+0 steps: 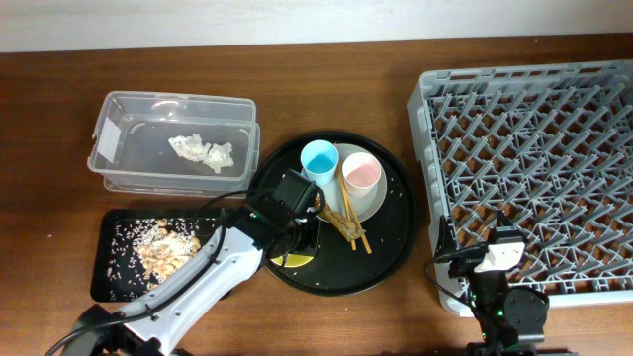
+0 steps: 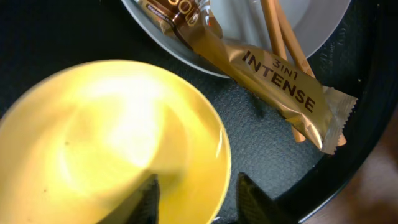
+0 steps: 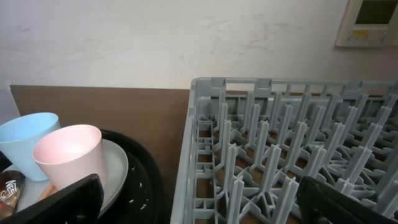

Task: Sort waste into correct bins and load items into the dishwasher rack

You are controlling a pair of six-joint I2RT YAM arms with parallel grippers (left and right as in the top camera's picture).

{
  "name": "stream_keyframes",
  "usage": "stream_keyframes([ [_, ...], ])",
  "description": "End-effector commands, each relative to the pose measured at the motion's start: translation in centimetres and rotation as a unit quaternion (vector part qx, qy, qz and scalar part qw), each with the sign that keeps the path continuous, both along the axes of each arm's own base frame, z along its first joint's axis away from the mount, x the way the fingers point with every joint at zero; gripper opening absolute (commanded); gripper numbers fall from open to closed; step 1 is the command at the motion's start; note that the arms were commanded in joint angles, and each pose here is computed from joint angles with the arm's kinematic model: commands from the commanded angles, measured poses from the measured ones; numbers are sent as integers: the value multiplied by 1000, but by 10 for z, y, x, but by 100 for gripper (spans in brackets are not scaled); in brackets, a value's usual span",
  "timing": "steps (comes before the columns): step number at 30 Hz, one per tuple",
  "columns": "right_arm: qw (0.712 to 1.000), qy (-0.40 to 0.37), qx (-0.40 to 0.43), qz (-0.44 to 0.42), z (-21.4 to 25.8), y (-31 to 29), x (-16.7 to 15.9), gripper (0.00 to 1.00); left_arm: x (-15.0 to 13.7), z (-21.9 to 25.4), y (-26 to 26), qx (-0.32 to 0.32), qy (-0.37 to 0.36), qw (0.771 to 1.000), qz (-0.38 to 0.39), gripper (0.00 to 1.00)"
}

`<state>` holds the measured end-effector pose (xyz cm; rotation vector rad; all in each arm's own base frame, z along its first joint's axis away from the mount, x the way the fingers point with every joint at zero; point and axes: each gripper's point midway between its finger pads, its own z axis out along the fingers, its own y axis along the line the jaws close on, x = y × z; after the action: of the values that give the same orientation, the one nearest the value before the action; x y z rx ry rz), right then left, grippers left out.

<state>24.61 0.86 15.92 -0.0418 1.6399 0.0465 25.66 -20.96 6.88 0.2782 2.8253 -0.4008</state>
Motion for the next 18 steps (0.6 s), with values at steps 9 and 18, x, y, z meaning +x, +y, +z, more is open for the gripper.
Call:
stream_keyframes([
  [9, 1000, 1, 2, 0, -2, 0, 0, 98, 19, 74, -14, -25, -60, 998, -21, 72],
  [18, 1000, 1, 3, 6, -2, 2, 0, 98, 15, 182, 2, -72, -138, 988, -12, 72],
])
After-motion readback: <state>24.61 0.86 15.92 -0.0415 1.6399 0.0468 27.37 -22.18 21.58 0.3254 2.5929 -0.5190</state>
